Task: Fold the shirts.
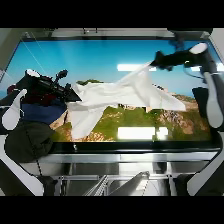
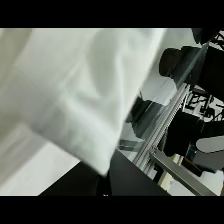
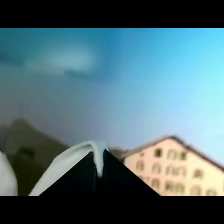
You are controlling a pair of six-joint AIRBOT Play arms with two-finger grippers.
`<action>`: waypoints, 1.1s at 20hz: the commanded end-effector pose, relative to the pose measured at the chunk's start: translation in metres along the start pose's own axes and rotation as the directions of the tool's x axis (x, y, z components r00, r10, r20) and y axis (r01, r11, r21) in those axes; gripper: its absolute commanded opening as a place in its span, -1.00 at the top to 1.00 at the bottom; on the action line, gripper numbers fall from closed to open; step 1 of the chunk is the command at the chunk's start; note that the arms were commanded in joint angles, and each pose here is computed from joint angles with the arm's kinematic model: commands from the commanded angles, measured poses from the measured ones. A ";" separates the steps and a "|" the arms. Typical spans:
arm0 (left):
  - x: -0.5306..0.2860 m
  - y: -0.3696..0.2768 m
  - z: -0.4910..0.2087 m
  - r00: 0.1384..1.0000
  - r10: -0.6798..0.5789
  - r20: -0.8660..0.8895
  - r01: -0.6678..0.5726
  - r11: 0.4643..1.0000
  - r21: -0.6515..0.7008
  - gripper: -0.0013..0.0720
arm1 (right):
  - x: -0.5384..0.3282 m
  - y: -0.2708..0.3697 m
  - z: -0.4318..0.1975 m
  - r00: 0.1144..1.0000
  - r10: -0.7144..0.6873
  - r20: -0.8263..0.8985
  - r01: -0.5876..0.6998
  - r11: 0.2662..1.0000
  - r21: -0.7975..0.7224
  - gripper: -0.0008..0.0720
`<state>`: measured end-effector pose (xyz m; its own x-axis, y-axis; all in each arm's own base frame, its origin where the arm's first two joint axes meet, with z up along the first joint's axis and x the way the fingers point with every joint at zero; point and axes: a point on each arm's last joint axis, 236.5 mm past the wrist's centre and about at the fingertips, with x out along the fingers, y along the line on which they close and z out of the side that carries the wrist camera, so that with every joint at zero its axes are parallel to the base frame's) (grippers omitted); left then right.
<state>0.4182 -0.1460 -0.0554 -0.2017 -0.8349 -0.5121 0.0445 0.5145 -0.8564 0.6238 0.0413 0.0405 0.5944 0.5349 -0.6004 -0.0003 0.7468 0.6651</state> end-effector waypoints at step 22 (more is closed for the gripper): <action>0.000 -0.004 -0.008 0.999 -0.016 -0.035 0.016 1.000 0.000 0.91 | -0.111 -0.051 -0.159 0.833 0.152 -0.532 -0.070 0.983 0.170 0.93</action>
<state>0.4144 -0.1461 -0.0537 -0.2176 -0.8354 -0.5048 0.0426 0.5085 -0.8600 0.4632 -0.0165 0.0091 0.1403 0.7537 -0.6421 0.1088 0.6328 0.7666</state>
